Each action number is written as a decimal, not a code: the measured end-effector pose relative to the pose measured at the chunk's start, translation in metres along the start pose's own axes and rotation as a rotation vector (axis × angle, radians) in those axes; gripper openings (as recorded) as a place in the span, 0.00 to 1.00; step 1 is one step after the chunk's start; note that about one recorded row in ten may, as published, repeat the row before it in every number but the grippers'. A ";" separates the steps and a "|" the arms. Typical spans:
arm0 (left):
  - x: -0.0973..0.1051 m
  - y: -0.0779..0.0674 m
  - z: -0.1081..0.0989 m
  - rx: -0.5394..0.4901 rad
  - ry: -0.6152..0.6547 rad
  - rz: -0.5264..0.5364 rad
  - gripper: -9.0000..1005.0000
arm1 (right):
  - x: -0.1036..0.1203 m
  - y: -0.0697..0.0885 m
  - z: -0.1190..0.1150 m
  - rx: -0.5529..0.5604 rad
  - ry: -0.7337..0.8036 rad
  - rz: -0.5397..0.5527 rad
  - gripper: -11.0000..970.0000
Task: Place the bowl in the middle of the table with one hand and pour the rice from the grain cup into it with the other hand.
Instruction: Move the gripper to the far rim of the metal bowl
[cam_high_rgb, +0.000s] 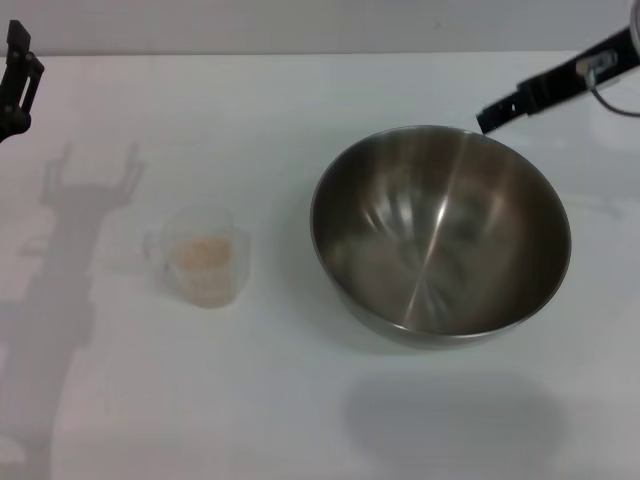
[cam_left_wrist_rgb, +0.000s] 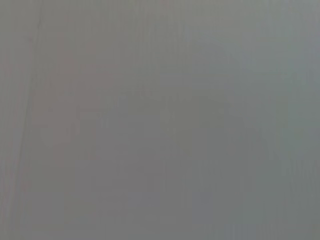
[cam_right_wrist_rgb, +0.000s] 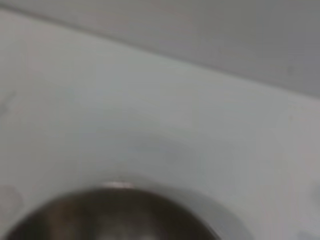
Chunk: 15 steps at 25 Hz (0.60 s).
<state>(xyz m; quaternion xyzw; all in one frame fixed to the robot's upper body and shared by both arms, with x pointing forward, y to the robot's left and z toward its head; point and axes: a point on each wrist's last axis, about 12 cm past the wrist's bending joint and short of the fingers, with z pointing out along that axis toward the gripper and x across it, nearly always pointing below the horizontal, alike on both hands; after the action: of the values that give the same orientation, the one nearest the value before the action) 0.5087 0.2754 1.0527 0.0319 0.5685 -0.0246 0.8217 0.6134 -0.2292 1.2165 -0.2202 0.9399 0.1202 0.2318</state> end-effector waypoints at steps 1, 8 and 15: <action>0.000 0.000 0.000 0.000 0.000 0.000 0.83 | 0.001 -0.002 0.003 0.008 0.021 -0.004 0.79; 0.000 0.000 0.001 0.001 -0.002 -0.001 0.83 | 0.010 -0.007 0.017 0.014 0.099 -0.020 0.79; 0.000 -0.001 -0.001 0.000 0.003 -0.003 0.83 | 0.020 -0.005 0.035 -0.018 0.143 -0.030 0.79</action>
<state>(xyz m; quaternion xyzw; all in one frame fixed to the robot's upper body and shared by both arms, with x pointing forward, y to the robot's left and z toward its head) 0.5074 0.2749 1.0517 0.0309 0.5698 -0.0258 0.8208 0.6136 -0.2292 1.1761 -0.2442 0.9495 0.1090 0.1640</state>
